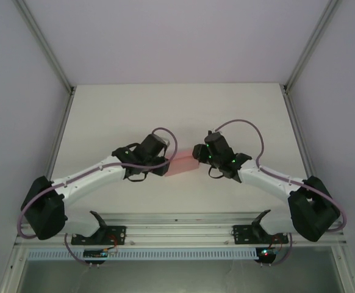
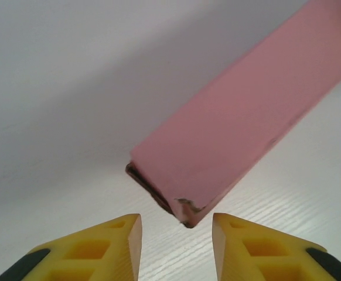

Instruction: Assemble paper box

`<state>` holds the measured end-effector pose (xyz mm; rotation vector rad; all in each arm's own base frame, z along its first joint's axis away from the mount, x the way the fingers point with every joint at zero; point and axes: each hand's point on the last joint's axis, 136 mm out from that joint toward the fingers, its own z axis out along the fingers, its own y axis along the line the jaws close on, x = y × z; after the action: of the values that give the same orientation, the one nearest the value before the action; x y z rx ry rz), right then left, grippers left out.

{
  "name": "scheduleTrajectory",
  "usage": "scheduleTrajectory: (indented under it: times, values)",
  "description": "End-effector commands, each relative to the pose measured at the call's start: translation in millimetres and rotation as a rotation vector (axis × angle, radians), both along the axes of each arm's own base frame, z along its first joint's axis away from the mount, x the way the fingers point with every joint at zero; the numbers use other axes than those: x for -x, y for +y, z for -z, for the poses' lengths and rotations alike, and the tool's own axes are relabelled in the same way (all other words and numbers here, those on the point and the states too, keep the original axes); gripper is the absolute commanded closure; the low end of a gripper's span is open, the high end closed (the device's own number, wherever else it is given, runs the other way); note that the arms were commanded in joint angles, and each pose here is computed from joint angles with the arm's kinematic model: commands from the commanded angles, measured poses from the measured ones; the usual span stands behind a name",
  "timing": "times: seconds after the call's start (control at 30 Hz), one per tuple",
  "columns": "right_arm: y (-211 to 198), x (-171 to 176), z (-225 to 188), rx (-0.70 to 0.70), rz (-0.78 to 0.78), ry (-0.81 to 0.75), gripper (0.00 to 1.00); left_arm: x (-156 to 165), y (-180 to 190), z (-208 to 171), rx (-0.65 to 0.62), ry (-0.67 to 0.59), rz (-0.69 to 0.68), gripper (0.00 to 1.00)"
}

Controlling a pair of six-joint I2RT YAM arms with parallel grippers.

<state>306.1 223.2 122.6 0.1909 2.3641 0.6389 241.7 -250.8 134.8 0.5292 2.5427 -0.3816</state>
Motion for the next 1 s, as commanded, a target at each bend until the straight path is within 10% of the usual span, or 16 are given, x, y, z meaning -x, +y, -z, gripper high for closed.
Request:
scheduleTrajectory:
  times: [0.0,0.23,0.43,0.97]
  values:
    - [-24.5,28.1,52.4,0.134,0.020,0.164,0.64,5.2,-4.4,-16.6,0.016,-0.004,0.044,0.61]
    - [-26.9,32.3,57.1,0.137,0.028,0.190,0.64,0.2,-5.2,-32.8,0.059,-0.020,0.010,0.41]
    - [-27.7,33.5,61.1,0.145,0.032,0.204,0.64,-8.4,1.0,-46.9,0.119,-0.012,-0.059,0.00]
    - [-29.6,36.0,69.8,0.146,0.042,0.221,0.67,-21.4,15.6,-13.1,0.342,0.167,-0.176,0.00]
